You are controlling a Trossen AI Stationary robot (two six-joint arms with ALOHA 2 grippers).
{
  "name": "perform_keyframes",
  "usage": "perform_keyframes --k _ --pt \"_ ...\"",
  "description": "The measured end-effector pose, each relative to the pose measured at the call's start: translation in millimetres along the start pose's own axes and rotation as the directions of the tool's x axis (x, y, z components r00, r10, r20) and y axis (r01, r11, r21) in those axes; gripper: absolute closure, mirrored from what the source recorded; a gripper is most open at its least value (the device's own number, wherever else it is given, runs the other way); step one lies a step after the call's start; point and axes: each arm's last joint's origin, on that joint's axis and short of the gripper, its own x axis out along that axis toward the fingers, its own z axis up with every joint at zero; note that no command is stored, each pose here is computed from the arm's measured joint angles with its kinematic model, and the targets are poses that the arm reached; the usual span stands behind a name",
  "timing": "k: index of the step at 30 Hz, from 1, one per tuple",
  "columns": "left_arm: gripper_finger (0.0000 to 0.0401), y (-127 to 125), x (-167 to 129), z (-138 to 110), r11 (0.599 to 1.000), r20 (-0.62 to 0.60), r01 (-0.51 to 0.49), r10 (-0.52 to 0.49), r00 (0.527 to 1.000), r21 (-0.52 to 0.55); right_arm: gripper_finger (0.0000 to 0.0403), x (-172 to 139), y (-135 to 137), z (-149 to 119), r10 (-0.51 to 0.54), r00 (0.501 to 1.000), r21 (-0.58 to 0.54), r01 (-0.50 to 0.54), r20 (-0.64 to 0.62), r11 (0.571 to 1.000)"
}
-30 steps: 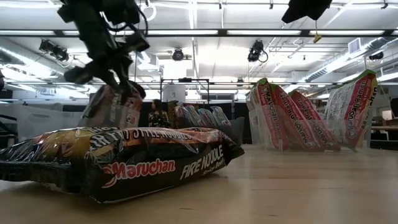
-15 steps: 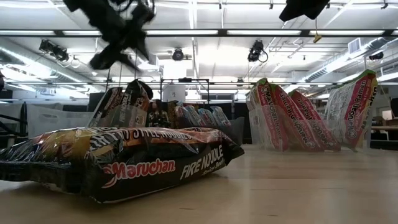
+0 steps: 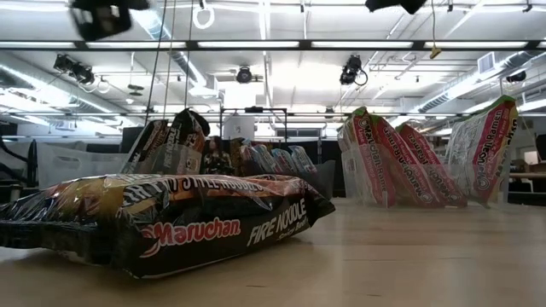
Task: Sort Maruchan noodles
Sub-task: Put the black noodle pack into the left transparent bin
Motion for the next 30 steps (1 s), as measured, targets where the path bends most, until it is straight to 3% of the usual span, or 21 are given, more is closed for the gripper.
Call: perform_keyframes --k 4,10,14,18,21,24,27,30 --pt "0.0250 -20.3 19.4 -40.3 0.975 -0.070 0.017 -0.001 0.998 0.222 0.0245 -0.2 2.1 5.0 0.024 0.999 -0.089 -0.020 0.047 0.996" --pt "0.0246 -34.1 57.1 -78.5 0.867 -0.168 0.131 -0.056 0.984 0.480 0.0245 -2.6 6.9 12.5 0.019 0.990 -0.160 0.004 0.139 0.987" --pt "0.0223 -37.7 78.9 -94.2 0.753 -0.231 0.211 -0.081 0.970 0.624 0.0245 -6.0 11.1 10.9 -0.039 0.986 -0.130 0.061 0.164 0.990" --pt "0.0191 -38.3 97.9 -102.0 0.600 -0.195 0.164 -0.014 0.981 0.783 0.0245 -5.8 16.1 8.5 -0.060 0.984 -0.056 0.070 0.169 0.996" --pt "0.0172 -34.8 113.3 -106.0 0.505 -0.147 0.105 0.046 0.988 0.857 0.0245 -1.0 19.2 4.6 -0.077 0.986 -0.018 0.080 0.148 0.997" --pt "0.0164 -35.8 124.6 -108.3 0.426 -0.133 0.104 0.039 0.990 0.899 0.0245 2.0 19.4 1.6 -0.097 0.987 0.021 0.095 0.128 0.995" --pt "0.0166 -34.3 131.8 -111.6 0.384 -0.090 0.056 0.072 0.993 0.922 0.0245 4.7 19.8 0.2 -0.115 0.986 0.046 0.110 0.120 0.993" --pt "0.0175 -31.9 136.1 -112.2 0.381 -0.085 0.048 0.082 0.993 0.923 0.0245 5.5 19.5 0.4 -0.122 0.985 0.051 0.117 0.123 0.992"
